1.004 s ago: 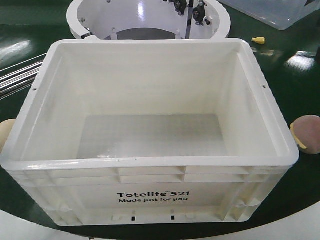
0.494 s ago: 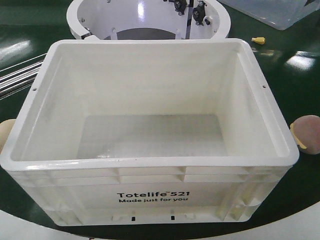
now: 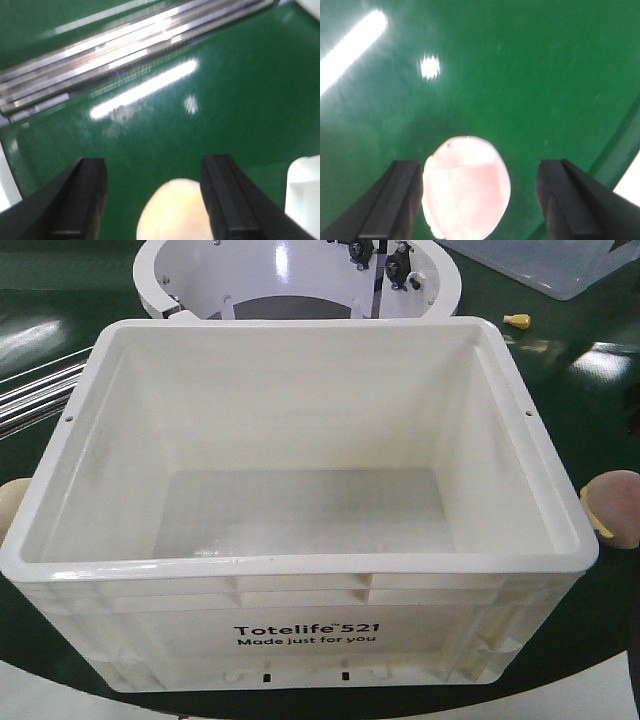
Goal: Place moving items into box and shelve
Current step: 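Lower left gripper onto tan ball and right gripper onto pink ball, then close both grippers on the balls and lift them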
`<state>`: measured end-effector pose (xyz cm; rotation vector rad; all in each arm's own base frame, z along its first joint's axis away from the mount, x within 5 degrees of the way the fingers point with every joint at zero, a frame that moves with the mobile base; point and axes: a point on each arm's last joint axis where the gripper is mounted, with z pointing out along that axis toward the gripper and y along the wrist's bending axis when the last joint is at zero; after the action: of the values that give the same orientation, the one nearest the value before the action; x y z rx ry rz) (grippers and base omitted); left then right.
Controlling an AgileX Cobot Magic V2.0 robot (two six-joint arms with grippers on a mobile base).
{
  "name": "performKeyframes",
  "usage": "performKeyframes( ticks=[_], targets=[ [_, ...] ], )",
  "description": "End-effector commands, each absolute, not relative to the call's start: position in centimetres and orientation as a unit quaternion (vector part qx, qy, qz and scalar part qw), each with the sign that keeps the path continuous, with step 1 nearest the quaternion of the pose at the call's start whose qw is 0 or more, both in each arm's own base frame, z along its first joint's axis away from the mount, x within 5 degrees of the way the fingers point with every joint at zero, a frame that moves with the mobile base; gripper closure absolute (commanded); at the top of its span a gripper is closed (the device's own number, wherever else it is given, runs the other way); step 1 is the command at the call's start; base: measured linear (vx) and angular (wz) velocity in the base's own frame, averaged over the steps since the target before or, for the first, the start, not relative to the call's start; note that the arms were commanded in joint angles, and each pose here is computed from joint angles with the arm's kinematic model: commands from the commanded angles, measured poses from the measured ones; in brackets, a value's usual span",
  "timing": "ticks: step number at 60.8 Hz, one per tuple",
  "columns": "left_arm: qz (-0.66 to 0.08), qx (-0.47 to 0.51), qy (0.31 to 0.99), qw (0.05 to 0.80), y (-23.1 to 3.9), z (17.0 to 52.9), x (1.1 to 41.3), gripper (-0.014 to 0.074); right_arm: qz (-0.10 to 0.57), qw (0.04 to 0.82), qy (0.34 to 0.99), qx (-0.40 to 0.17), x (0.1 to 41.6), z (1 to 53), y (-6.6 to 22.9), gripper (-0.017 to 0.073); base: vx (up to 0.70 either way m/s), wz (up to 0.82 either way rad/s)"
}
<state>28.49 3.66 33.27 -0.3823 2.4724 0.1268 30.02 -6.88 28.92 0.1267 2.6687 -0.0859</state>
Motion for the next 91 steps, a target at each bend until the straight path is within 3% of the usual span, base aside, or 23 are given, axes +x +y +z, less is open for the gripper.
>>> performKeyframes(
  ticks=[1,16,49,73,83,91],
  targets=[
    [0.031,-0.144,0.935,0.323,3.4,33.9,29.0,0.0071,-0.039,0.267,0.962,0.041,30.6,30.3,-7.2,0.0025,0.0,0.0],
    [0.003,-0.101,0.975,0.196,2.8,29.4,30.6,0.0071,-0.021,0.22,0.974,0.041,31.3,28.2,-7.2,0.0025,0.0,0.0],
    [0.011,-0.098,0.985,0.144,3.0,25.9,32.2,0.0071,0.011,0.123,0.991,0.051,33.0,22.8,-7.4,0.0025,0.0,0.0],
    [0.004,-0.1,0.993,0.061,2.9,20.9,33.8,0.0081,0.023,0.059,0.997,0.05,33.9,18.6,-7.6,0.0036,0.0,0.0],
    [0.004,-0.101,0.995,0.018,2.9,19.3,33.8,0.02,0.025,0.049,0.996,0.068,34.1,17.8,-7.7,0.0155,0.0,0.0],
    [0.005,-0.101,0.995,0.004,2.9,19.0,33.7,0.0438,0.026,0.044,0.995,0.081,34.1,17.4,-7.7,0.0358,0.0,0.0]
  ],
)
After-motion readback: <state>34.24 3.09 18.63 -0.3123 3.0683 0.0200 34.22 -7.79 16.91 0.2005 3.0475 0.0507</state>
